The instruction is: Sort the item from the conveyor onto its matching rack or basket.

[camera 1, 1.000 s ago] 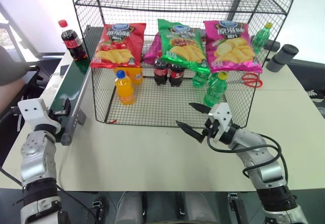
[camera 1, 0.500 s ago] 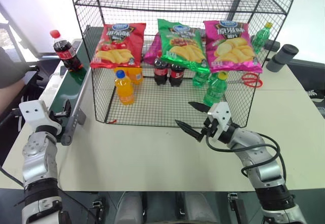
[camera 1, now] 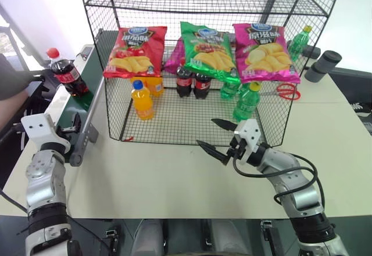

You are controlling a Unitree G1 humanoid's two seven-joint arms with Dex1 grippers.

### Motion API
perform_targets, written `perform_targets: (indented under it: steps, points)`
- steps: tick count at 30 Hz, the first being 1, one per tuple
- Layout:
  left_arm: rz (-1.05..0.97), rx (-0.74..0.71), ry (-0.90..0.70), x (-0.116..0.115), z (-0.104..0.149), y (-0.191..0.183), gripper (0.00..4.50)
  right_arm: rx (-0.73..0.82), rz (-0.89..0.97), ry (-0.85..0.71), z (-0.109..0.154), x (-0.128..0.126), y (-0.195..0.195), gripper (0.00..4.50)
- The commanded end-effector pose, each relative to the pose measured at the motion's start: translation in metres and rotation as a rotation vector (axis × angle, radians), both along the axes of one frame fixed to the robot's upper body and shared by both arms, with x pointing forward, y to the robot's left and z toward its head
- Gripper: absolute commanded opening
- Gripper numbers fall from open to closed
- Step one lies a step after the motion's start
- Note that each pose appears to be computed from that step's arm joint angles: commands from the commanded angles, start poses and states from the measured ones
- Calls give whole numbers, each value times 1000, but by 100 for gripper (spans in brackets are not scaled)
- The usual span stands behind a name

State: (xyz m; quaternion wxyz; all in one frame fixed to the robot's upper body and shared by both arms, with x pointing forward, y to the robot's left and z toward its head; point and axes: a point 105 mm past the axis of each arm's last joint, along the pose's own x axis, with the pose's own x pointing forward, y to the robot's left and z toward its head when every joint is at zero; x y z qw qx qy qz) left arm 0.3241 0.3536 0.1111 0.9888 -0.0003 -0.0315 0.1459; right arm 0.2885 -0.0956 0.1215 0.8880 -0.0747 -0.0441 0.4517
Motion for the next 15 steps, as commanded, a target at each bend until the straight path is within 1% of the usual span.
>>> perform_targets:
  steps: [1,15]
  points:
    - [27,9,-52,-2,12,7,450,16,31,-46,13,-4,8,444]
    - [36,9,-73,-3,16,8,450,15,45,-36,11,-5,11,444]
